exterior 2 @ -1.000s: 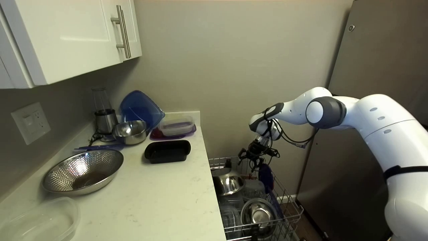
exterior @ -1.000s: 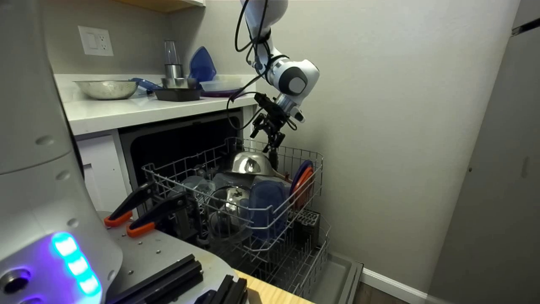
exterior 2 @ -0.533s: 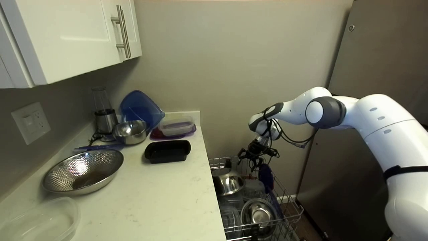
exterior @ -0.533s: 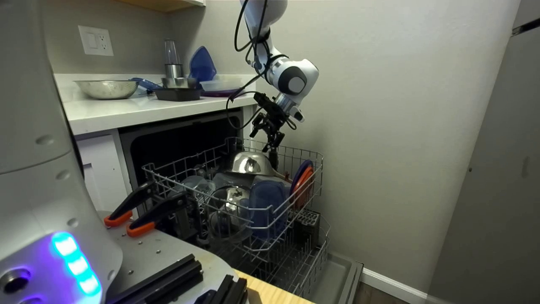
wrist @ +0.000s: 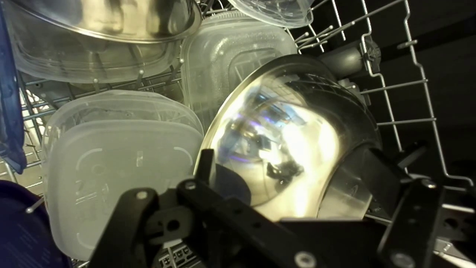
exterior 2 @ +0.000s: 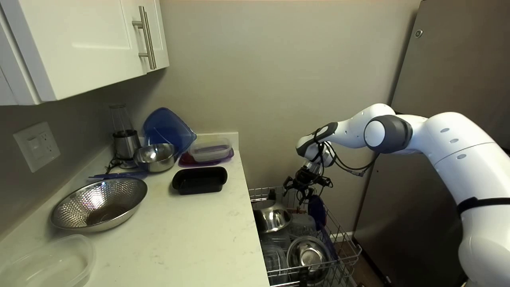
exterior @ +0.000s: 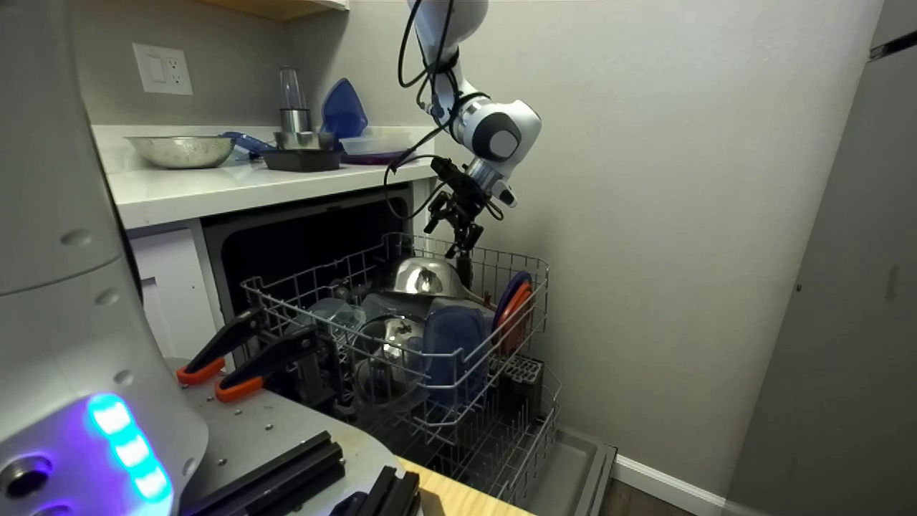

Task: Remove the silver bowl from the dishwasher and put it on the counter

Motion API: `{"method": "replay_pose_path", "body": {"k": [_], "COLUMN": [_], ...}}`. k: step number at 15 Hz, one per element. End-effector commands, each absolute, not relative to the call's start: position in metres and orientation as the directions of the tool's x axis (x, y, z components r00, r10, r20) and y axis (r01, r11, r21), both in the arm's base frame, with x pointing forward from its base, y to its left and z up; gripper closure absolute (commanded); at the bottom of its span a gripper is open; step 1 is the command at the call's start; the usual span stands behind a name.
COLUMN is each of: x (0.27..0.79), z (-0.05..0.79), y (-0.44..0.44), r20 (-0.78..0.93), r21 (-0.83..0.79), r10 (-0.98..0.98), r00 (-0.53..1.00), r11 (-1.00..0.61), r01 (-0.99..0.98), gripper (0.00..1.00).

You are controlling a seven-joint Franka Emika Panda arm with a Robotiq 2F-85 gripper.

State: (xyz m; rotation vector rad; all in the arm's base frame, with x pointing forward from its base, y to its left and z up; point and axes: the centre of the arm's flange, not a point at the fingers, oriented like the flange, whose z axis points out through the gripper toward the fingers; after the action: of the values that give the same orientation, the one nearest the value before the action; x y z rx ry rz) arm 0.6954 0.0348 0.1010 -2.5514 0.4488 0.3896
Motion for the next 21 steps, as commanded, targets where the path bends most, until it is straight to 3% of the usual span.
{"method": "replay_pose_path", "body": {"k": [1,12,21], "x": [0.693,0.667,0.634], "z": [0.094,0.032,0.002], "y": [0.039,0.071,0.018], "r20": [-0.353,-0.48,-0.443], "r21": [-0.459,-0.482,-0.542], "r10": [-0.23,-0.223,-0.379], "r00": [0.907,0.849,0.813], "r11": [-0.802,-0.741,-0.609], "r01": [-0.382,-0.467,-0.579], "gripper": [0.0,0.0,0.0]}}
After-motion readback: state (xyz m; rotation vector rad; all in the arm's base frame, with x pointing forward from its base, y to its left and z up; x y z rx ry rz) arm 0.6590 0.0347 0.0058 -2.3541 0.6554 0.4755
